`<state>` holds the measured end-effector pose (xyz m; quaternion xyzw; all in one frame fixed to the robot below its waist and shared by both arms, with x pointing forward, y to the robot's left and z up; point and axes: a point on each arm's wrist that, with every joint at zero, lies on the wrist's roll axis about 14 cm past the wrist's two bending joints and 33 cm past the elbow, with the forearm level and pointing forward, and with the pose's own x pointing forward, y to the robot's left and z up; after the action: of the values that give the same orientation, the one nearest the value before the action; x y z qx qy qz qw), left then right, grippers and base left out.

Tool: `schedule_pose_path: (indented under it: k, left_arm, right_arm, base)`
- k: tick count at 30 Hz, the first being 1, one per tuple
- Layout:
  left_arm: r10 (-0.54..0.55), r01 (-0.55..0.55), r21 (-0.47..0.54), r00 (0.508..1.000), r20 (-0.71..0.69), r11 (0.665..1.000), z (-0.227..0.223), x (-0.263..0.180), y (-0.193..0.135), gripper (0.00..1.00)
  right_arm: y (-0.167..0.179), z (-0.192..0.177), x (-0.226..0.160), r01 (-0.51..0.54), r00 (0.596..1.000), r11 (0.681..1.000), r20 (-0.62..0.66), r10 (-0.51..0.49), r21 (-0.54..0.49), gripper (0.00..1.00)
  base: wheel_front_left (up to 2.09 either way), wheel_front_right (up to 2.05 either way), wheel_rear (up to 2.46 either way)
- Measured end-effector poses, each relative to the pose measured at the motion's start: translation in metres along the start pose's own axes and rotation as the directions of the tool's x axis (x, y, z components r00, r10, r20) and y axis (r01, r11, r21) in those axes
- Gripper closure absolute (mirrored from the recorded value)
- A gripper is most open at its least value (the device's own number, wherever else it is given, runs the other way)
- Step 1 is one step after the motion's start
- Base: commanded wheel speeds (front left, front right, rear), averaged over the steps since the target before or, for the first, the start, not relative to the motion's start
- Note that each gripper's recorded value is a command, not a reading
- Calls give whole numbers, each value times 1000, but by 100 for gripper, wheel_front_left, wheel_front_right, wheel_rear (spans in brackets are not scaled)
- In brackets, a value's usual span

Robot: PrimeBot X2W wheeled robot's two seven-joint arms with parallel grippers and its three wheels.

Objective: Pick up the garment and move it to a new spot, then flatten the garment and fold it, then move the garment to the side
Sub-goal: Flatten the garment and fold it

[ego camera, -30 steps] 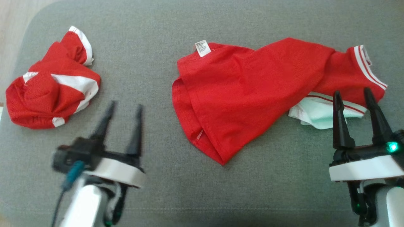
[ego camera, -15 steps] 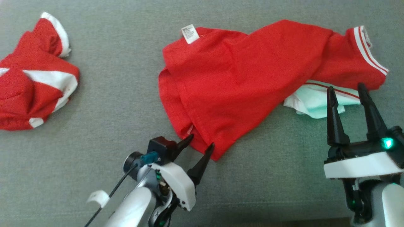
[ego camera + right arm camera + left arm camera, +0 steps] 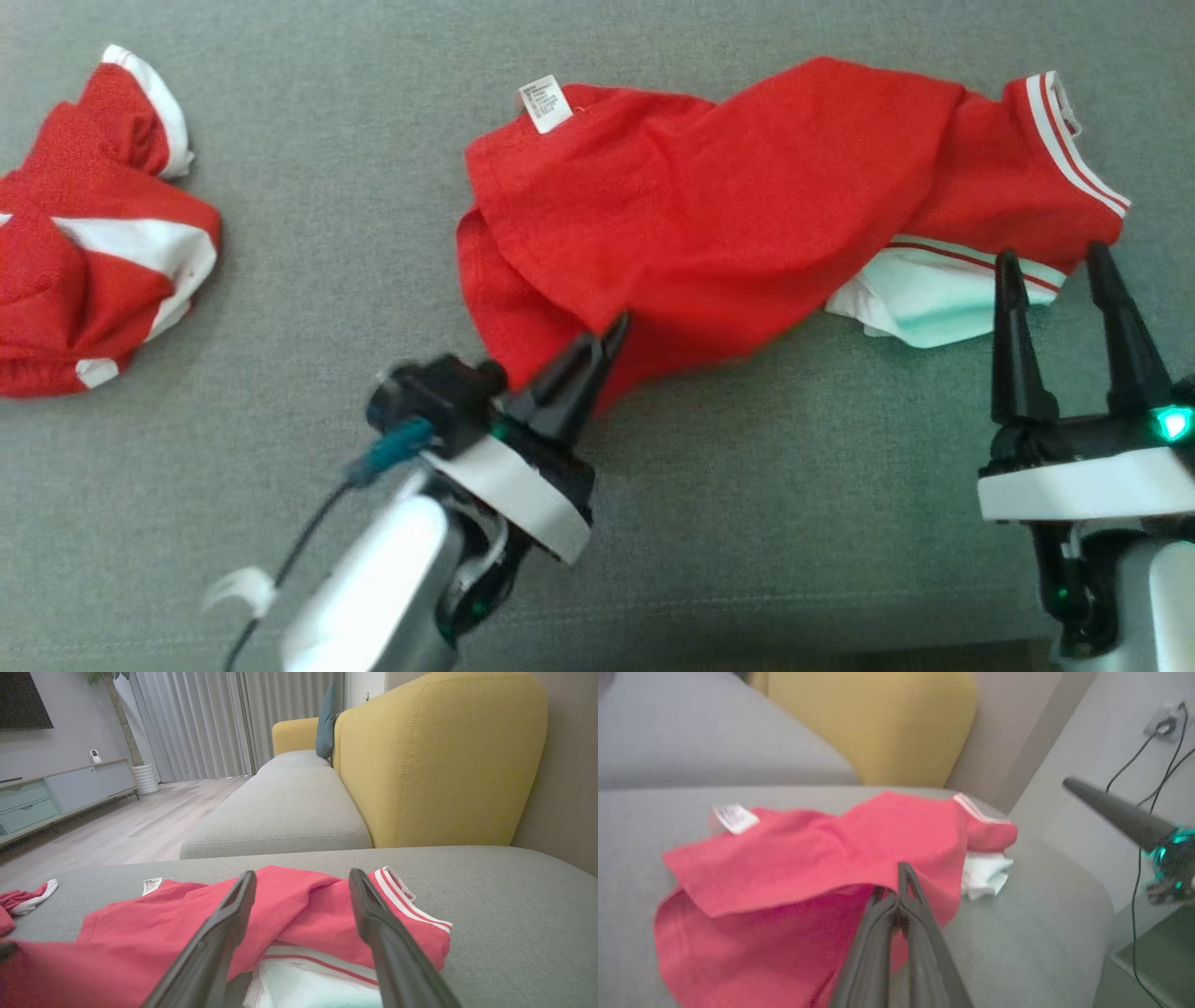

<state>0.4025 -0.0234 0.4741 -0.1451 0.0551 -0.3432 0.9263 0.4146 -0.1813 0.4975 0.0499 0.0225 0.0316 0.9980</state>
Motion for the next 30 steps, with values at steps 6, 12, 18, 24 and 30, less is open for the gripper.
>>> schedule_pose_path:
  k: [6, 12, 18, 24, 30]
  left_arm:
    - [-6, -16, 108, 979, 202, 994, 78, -9, 1, 100]
    - [-50, 8, 153, 960, 274, 988, 116, -19, -18, 100]
    - [5, -40, 129, 965, 262, 991, 119, -20, -4, 100]
    - [152, -155, 26, 984, 88, 988, 59, -11, 47, 100]
    - [272, -272, -3, 962, 15, 962, 24, 3, 104, 100]
  right_arm:
    - [-5, 6, -2, 15, 1000, 1000, 20, -15, 19, 0]
    - [-6, 6, -7, 18, 1000, 999, 17, -19, 27, 0]
    - [-6, 4, -8, 18, 1000, 999, 12, -19, 34, 0]
    - [-5, -2, -4, 16, 1000, 999, -5, -16, 35, 0]
    - [-10, -9, 5, 29, 999, 999, -21, -28, 32, 0]
  base:
    - [0, 0, 0]
    - [0, 0, 0]
    - [0, 0, 0]
    - [0, 0, 0]
    - [0, 0, 0]
